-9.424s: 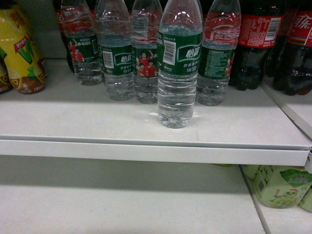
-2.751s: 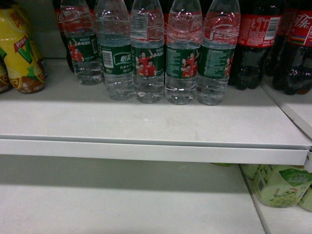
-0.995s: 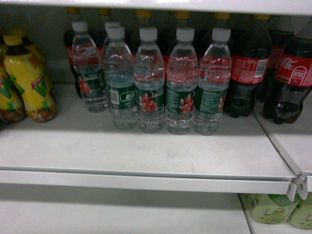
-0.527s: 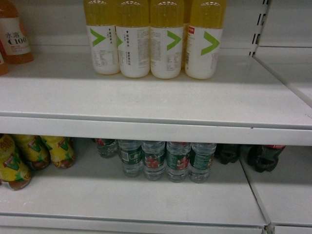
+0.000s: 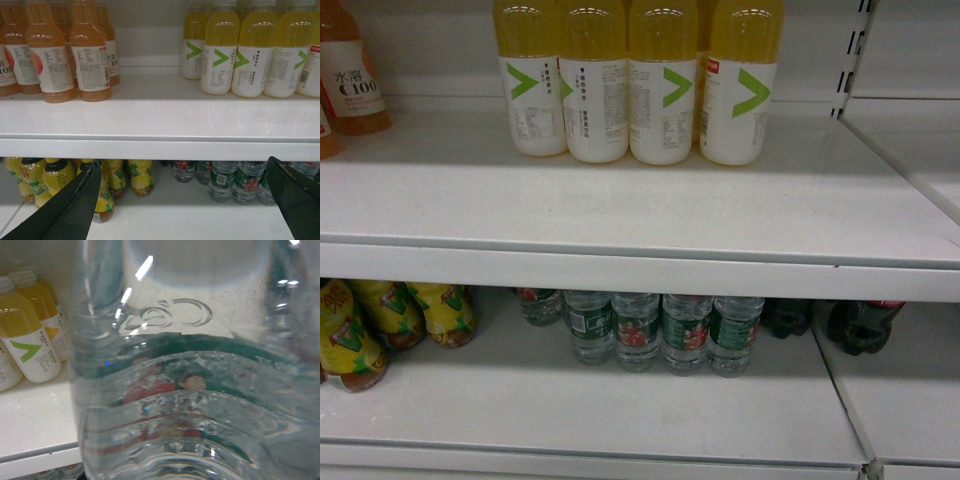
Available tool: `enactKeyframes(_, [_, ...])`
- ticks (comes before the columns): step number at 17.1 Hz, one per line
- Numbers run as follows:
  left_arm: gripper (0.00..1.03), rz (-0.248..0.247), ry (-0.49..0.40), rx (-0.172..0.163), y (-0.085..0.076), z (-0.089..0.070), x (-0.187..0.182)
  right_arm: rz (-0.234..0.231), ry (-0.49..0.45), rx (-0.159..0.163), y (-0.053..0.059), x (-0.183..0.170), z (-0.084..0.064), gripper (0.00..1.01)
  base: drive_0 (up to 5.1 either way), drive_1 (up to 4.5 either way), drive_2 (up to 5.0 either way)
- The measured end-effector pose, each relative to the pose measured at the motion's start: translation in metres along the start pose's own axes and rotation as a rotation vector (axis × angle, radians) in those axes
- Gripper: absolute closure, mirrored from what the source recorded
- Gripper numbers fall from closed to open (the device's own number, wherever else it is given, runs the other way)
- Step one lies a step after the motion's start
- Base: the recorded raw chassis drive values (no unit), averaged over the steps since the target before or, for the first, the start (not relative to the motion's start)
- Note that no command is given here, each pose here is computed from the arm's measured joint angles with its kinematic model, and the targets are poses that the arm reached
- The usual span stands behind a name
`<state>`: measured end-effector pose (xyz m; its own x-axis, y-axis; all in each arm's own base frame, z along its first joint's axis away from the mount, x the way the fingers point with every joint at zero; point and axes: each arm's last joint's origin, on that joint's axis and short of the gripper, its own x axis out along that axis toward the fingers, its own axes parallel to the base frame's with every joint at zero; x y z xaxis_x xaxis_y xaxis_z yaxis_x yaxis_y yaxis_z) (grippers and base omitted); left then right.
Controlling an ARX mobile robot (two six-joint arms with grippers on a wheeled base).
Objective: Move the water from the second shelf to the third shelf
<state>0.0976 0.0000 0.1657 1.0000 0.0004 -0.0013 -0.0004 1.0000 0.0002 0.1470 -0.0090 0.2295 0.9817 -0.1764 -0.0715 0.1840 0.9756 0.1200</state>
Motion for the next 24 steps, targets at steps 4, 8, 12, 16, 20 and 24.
enactKeyframes(4, [0.05, 0.0, 0.0, 0.0, 0.0, 0.0, 0.0, 0.0, 0.0, 0.0, 0.0, 0.0, 0.0, 0.58, 0.0, 0.0, 0.0])
enactKeyframes(8, [0.05, 0.0, 0.0, 0.0, 0.0, 0.0, 0.0, -0.009, 0.004, -0.001, -0.0004, 0.0001, -0.0005, 0.58, -3.0, 0.84, 2.3])
enactKeyframes(12, [0.05, 0.0, 0.0, 0.0, 0.0, 0.0, 0.0, -0.005, 0.0, 0.0, -0.0002, 0.0001, 0.0, 0.58, -3.9, 1.27, 3.3])
enactKeyframes(16, [0.05, 0.0, 0.001, 0.0, 0.0, -0.0001, 0.0, -0.003, -0.001, 0.0, -0.0001, 0.0001, 0.0001, 0.58, -4.2, 1.45, 2.9])
enactKeyframes(20, [0.05, 0.0, 0.0, 0.0, 0.0, 0.0, 0.0, -0.004, 0.001, -0.001, -0.0002, 0.0001, -0.0002, 0.58, -4.7, 2.39, 2.4])
enactKeyframes(24, [0.05, 0.0, 0.0, 0.0, 0.0, 0.0, 0.0, 0.0, 0.001, 0.0, 0.0, 0.0001, -0.0001, 0.58, -4.8, 2.47, 2.5])
